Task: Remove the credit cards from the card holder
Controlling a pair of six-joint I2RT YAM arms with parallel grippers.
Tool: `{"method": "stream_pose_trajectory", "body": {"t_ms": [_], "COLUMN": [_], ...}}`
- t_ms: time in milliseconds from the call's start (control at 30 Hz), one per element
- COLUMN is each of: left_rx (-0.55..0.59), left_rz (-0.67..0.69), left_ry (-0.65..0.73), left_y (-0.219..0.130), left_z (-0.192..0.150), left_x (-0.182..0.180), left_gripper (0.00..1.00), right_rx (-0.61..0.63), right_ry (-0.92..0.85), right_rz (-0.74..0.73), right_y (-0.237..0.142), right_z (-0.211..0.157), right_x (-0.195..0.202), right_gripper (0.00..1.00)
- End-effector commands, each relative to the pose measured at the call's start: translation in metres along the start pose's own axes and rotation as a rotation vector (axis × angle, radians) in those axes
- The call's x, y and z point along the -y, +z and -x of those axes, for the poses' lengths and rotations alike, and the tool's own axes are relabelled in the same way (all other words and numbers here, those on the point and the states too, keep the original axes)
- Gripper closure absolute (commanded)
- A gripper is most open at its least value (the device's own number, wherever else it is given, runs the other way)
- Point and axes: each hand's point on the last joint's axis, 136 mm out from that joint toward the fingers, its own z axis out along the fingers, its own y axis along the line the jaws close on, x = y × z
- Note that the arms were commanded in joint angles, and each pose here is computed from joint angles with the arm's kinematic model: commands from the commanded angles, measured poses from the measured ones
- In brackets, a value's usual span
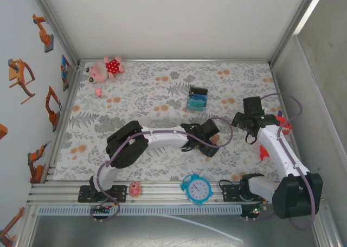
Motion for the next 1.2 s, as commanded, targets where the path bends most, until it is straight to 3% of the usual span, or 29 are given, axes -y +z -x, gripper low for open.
{"method": "stream_pose_trajectory", "body": {"t_ms": [0, 400, 833, 1000, 1167], "left_rx": [0.005, -0.024, -0.085, -0.019, 0.049], "left_rz": [-0.015, -0.009, 0.203, 0.215, 0.204], "left_ry": [-0.012, 0.053, 0.070, 0.032, -0.021], "left_y": [-0.011, -0.003, 0.010, -0.003, -0.016], "left_z": [0.001, -0.009, -0.027, -0.019, -0.012], "left_x": [0.004, 0.013, -0.023, -0.031, -0.039], "left_gripper": [0.03, 0.03, 0.03, 0.28, 0.34], "right_rx": [0.001, -0.007, -0.020, -0.013, -0.011], "right_ry": [-0.006, -0.004, -0.003, -0.003, 0.018], "right_rz": [0.001, 0.006, 0.078, 0.171, 0.291], "right_y": [-0.005, -0.004, -0.004, -0.009, -0.012], "right_z": [0.002, -0.001, -0.004, -0.005, -0.010], "right_x": [-0.001, -0.002, -0.013, -0.027, -0.044], "right_gripper": [0.00, 0.00, 0.00, 0.00, 0.00]}}
